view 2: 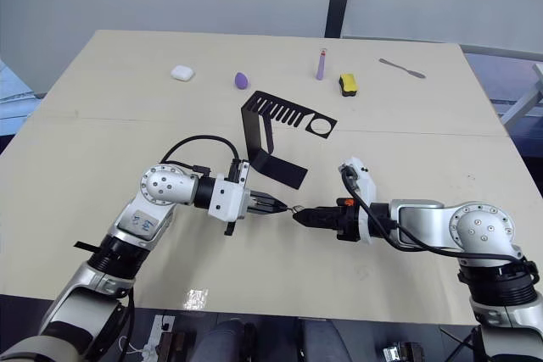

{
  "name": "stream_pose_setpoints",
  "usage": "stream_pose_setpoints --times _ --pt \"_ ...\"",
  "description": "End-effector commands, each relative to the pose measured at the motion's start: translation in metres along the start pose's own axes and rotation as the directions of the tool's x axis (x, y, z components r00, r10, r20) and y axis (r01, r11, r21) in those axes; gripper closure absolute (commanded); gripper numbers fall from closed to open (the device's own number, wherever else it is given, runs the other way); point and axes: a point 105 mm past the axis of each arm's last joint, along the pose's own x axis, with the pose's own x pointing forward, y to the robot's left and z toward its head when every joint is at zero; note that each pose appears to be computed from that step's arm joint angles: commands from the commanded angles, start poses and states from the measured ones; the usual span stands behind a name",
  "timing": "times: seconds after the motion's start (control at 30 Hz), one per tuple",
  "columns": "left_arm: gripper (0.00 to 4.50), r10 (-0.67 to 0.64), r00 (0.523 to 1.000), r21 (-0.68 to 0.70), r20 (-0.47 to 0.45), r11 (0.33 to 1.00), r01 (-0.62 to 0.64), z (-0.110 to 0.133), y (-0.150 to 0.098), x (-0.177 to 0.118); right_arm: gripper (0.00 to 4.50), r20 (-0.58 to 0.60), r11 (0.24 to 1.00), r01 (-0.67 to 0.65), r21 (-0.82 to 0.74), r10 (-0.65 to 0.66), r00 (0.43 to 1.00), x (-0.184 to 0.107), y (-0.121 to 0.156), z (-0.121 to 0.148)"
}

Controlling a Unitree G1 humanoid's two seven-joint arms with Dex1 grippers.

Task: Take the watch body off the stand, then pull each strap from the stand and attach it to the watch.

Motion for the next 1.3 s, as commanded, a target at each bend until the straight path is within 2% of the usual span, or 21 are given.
stream_pose_setpoints --times 0.03,0.67,1.3 --pt "4.50 0.011 1.000 0.035 0.005 0.999 -0.011 0.004 0.005 0.001 2.89 0.014 0.998 -0.051 -0.043 0.051 0.999 0.002 0.015 0.006" --pt "4.50 0.024 1.000 0.037 0.010 0.999 -0.025 0.006 0.009 0.005 2.89 0.015 0.998 -0.050 -0.045 0.050 0.999 0.002 0.016 0.007" --pt "4.50 0.052 0.999 0.049 0.009 0.997 -0.052 0.010 0.008 0.014 2.89 0.019 0.995 0.032 -0.091 -0.031 0.999 0.009 0.012 0.011"
